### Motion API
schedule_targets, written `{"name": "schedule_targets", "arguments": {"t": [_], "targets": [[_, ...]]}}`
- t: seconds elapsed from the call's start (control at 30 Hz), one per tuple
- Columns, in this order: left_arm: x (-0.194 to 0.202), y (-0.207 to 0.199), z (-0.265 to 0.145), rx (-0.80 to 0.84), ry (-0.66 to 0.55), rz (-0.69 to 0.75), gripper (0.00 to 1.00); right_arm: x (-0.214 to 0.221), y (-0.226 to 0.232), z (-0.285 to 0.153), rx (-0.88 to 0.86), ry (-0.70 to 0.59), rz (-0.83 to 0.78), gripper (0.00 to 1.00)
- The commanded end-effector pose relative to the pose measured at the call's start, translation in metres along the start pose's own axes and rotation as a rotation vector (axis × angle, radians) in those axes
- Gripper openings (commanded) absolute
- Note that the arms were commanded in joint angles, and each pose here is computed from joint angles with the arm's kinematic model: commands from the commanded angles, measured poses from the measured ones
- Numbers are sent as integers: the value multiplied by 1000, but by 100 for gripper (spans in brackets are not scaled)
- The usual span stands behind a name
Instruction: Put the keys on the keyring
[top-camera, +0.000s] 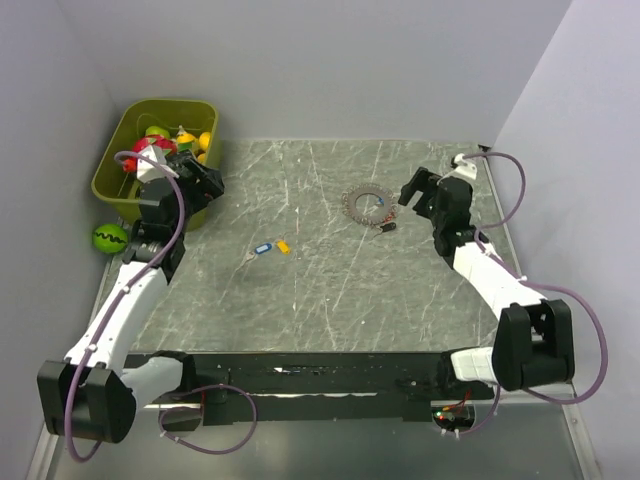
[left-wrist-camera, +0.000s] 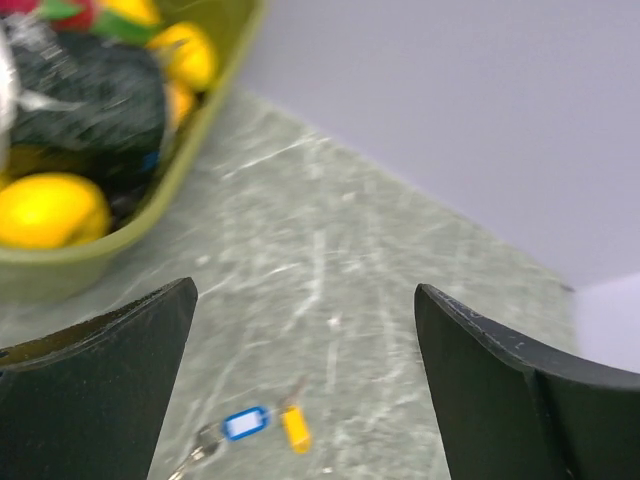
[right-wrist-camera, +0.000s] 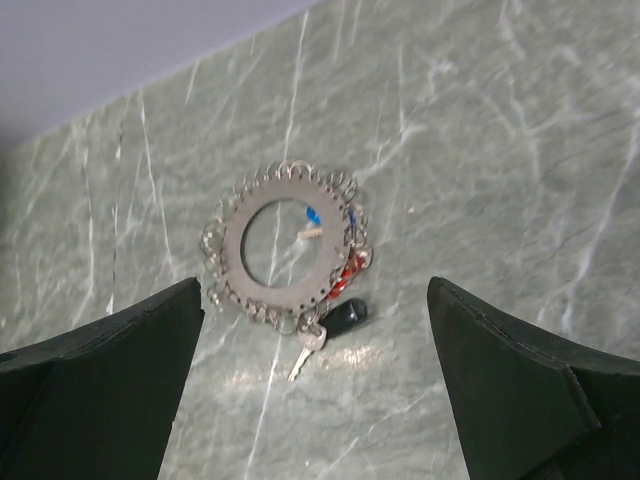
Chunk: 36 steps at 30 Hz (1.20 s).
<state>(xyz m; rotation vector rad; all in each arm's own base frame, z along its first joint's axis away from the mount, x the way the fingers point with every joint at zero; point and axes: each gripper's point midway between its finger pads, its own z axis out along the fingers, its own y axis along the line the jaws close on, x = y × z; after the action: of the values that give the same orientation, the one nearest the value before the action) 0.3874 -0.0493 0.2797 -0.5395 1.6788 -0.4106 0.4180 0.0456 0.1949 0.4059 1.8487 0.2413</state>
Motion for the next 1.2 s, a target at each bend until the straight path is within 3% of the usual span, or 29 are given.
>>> {"name": "schedule_targets", "arguments": {"t": [0.0, 0.03, 0.1, 0.13, 0.2, 0.23, 0.37, 0.47, 0.63, 0.83, 1.17], "targets": [[-17, -41, -11, 200, -37, 0, 96, 7, 38, 14, -90, 109, -49, 100], [-20, -45, -12, 222, -48, 5, 96, -8, 52, 19, -89, 103, -81, 100], [-16, -51, -11, 256, -32, 18, 96, 28, 61, 31, -58, 233, -151, 100], [-17, -53, -10, 260, -29, 17, 96, 14, 76, 38, -70, 221, -168, 100], [-12, -58, -6, 269, 17, 14, 96, 54, 76, 49, -29, 382, -208, 100], [-8, -58, -5, 268, 39, 13, 96, 44, 94, 57, -62, 385, -195, 100], [21, -68, 2, 328, 157, 1, 96, 106, 98, 78, -38, 624, -212, 94], [39, -77, 3, 356, 213, -8, 96, 127, 103, 81, -59, 694, -203, 91], [67, -103, 0, 438, 282, 26, 96, 146, 103, 89, -54, 761, -191, 91], [62, -128, -10, 536, 294, 54, 96, 160, 104, 101, -68, 776, -189, 90], [67, -128, -14, 562, 303, 55, 96, 189, 106, 90, -118, 899, -163, 90]]}}
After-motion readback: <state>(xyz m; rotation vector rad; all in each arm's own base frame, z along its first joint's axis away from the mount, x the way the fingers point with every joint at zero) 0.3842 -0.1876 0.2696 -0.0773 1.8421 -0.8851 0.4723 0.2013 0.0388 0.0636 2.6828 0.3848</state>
